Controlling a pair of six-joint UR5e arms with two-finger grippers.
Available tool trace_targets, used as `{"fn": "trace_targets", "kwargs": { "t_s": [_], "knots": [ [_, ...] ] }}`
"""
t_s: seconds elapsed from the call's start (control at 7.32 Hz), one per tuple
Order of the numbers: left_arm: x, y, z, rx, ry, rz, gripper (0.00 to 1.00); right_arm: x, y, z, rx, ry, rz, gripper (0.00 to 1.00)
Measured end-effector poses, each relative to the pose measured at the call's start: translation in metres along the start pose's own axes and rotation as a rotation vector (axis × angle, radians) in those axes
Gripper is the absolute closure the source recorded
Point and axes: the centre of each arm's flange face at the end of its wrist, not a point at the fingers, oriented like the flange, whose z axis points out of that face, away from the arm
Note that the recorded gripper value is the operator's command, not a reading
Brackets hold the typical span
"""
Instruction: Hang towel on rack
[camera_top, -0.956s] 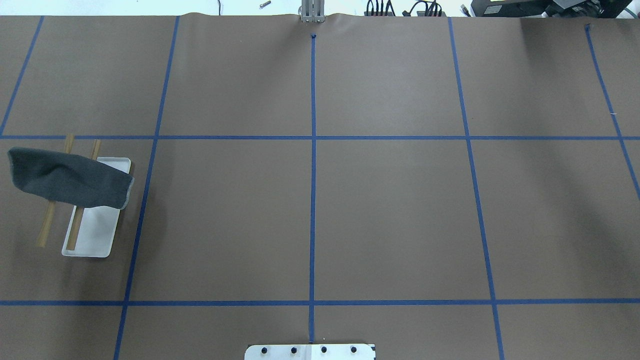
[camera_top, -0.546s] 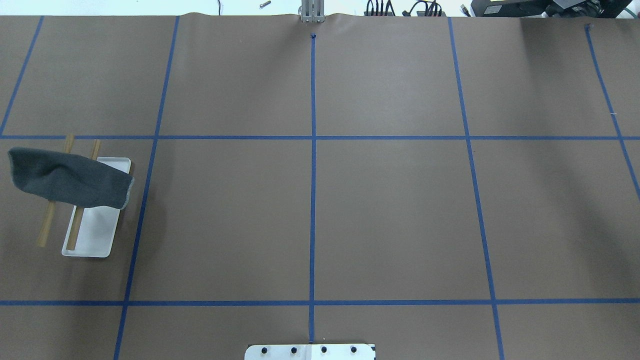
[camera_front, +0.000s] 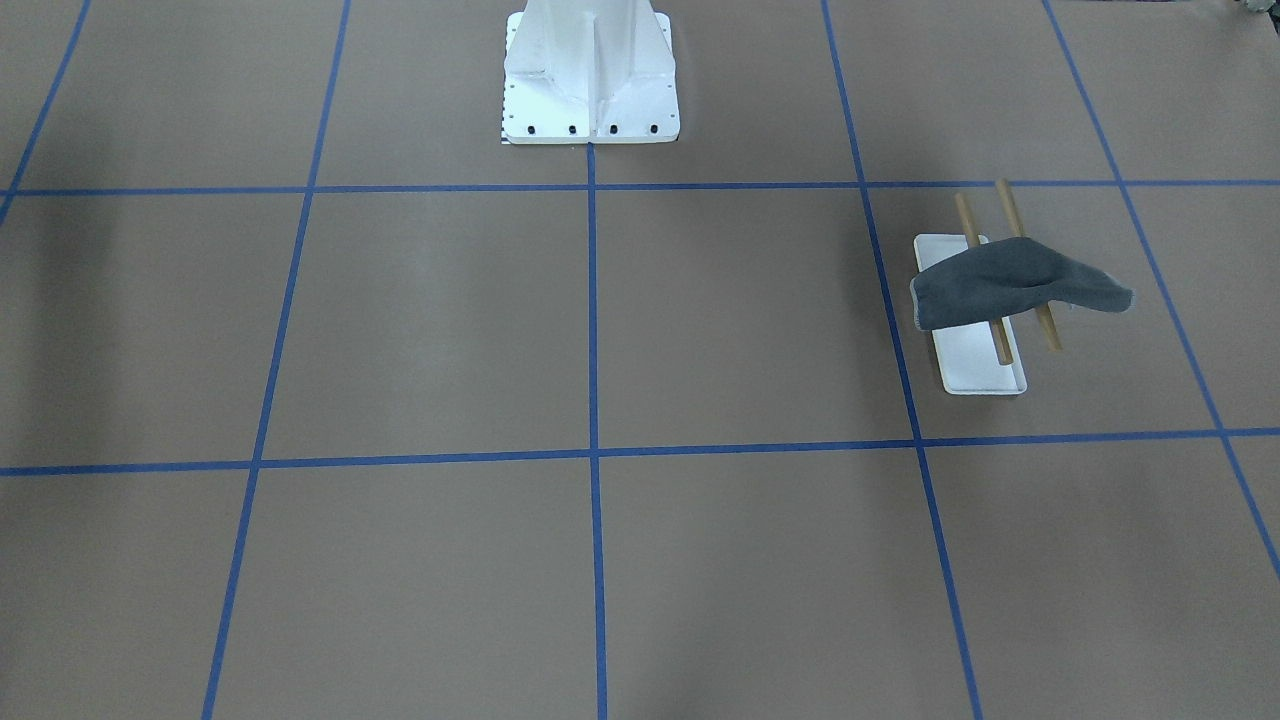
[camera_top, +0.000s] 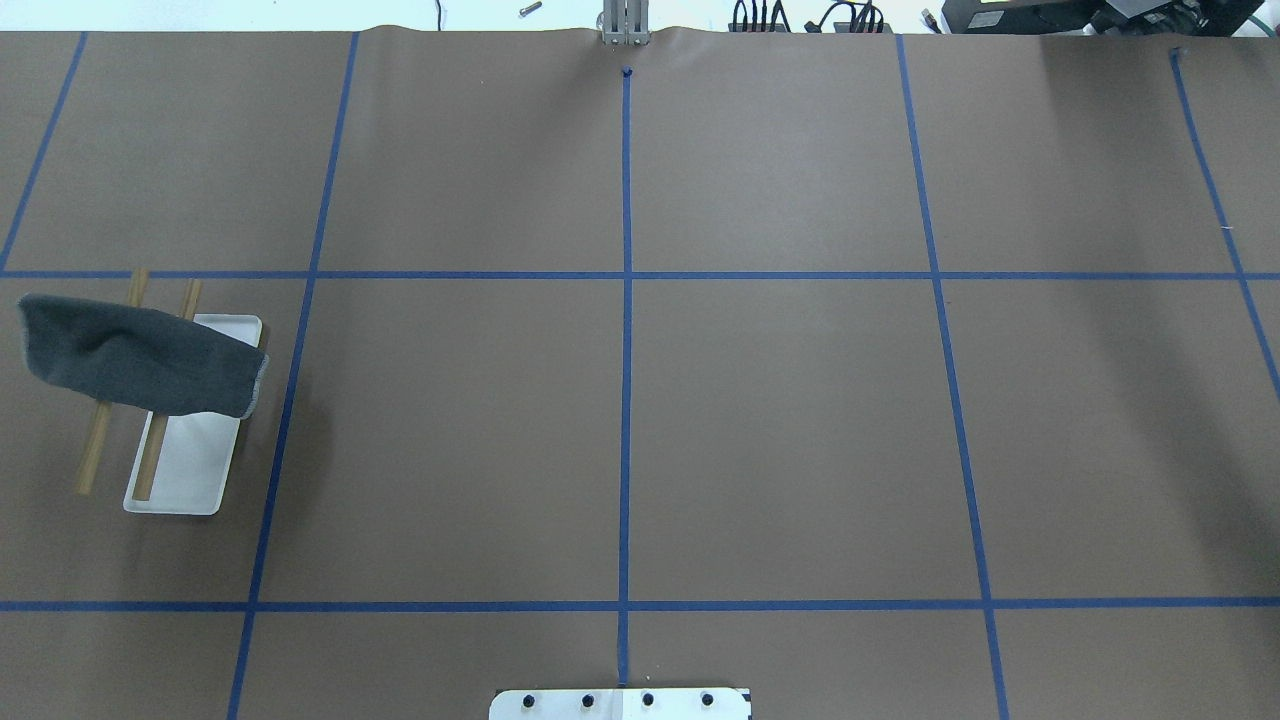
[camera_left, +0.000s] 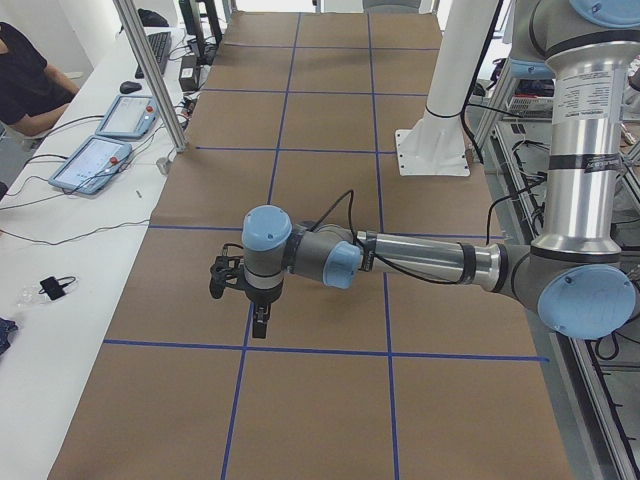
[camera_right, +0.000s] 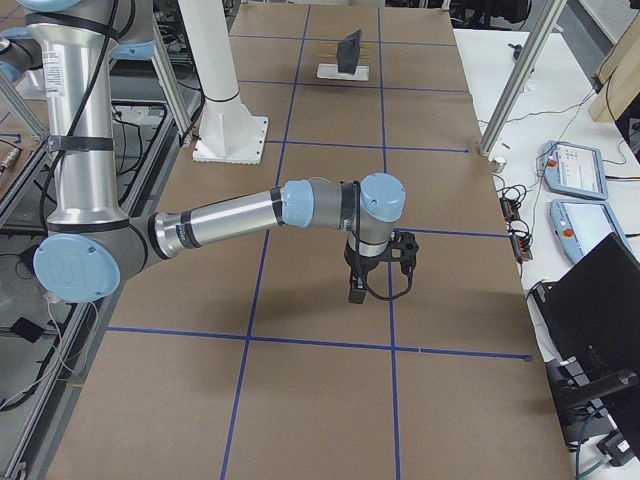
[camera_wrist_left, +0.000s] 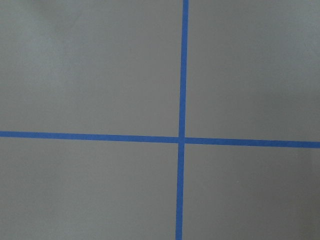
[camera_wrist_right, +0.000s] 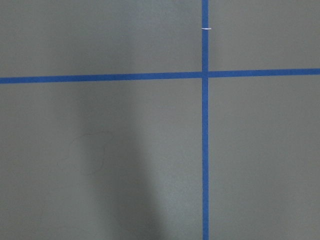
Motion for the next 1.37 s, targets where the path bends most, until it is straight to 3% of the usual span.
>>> {"fn": "trace_targets", "kwargs": {
  "t_s": [0.68, 1.37],
  "knots": [
    [-0.014, 0.000, 0.016, -0.046, -0.004, -0.039, 0.01, 0.039, 0.021, 0.028, -0.029, 0.019, -0.007, 0.00],
    [-0.010, -0.003, 0.012, -0.046, 0.001, -0.041, 0.01, 0.066, -0.003, 0.048, 0.040, 0.033, -0.049, 0.00]
  ]
}}
